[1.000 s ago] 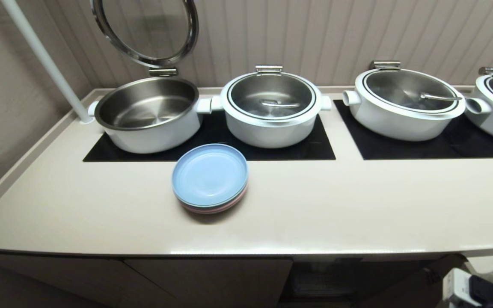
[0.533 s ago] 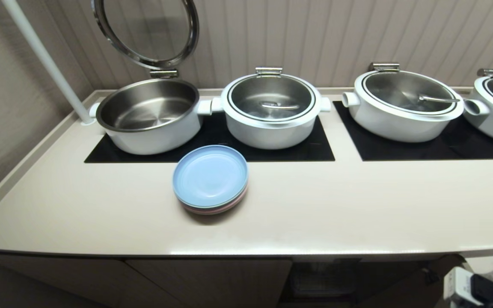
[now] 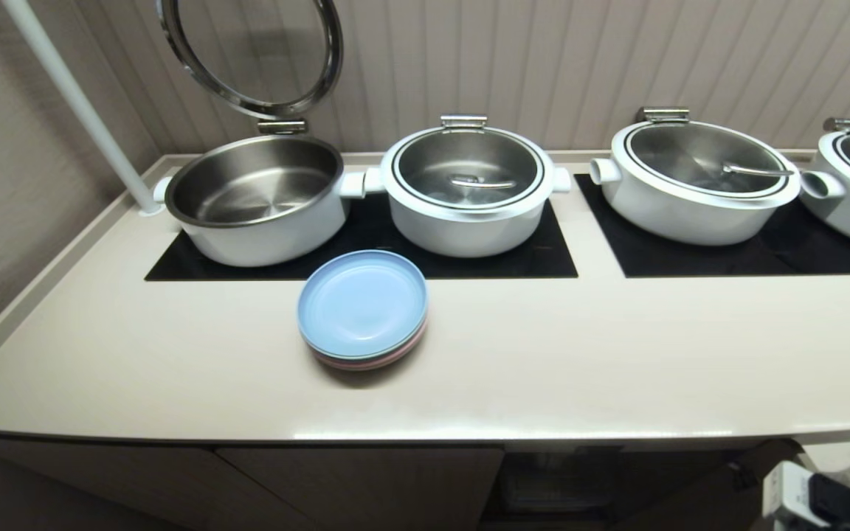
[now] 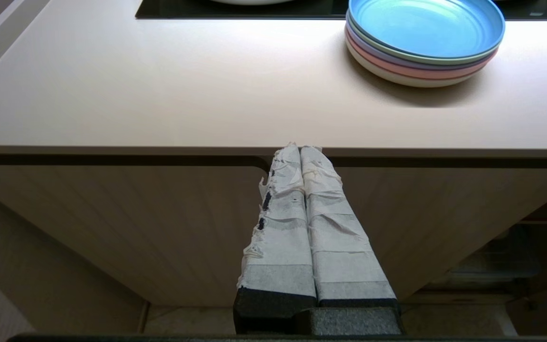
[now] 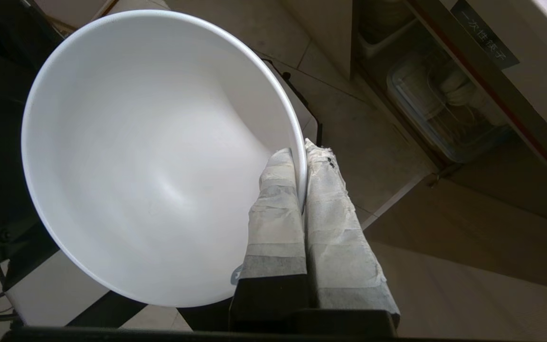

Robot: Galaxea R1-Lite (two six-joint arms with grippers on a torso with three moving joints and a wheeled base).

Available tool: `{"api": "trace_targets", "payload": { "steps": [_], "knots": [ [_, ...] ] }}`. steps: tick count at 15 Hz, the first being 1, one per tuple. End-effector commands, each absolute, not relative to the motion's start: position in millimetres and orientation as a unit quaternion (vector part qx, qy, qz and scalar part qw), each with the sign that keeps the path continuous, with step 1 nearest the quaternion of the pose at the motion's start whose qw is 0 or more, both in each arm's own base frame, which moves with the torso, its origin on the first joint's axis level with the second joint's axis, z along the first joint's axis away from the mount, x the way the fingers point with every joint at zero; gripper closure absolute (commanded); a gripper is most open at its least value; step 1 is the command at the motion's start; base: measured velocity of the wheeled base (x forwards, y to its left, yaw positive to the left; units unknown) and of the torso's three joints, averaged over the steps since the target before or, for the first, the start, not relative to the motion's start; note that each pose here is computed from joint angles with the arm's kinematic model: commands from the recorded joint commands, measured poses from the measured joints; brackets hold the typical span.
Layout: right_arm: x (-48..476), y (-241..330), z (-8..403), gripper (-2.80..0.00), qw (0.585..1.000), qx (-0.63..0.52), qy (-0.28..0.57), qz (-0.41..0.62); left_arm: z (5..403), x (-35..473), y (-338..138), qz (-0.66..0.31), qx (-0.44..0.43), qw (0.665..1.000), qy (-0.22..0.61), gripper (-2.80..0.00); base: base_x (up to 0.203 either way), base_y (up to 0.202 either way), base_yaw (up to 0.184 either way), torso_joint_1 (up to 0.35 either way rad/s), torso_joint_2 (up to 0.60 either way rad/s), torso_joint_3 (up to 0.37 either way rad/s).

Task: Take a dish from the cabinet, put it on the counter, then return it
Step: Place it on the table

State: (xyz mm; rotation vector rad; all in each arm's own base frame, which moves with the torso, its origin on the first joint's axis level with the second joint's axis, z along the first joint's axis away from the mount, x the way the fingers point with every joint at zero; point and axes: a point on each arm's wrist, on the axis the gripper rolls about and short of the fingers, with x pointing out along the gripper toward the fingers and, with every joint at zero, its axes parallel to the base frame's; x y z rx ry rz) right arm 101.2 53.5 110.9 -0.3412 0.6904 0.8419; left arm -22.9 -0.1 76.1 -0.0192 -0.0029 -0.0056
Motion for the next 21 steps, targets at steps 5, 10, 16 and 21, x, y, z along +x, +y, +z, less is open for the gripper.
{"api": "trace_targets", "payload": {
  "steps": [5,10,16,21],
  "knots": [
    [109,57,117,0.00,0.853,-0.120,0.338,0.380,76,-23,0,-0.004,-0.010,1.000,-0.001,0.00,0.000,0.000,0.000,0.000,0.00,0.000],
    [124,60,128,0.00,0.864,-0.093,0.338,0.362,76,-23,0,-0.003,-0.010,1.000,-0.002,0.00,0.000,0.000,0.000,0.000,0.00,0.000],
    [146,60,136,0.00,0.874,-0.078,0.344,0.333,76,-23,0,-0.004,-0.010,1.000,-0.001,0.00,0.000,0.000,0.000,0.000,0.00,0.000],
    [174,58,140,0.00,0.884,-0.064,0.354,0.300,76,-23,0,-0.003,-0.010,1.000,-0.002,0.00,0.000,0.000,0.000,0.000,0.00,0.000]
  ]
}}
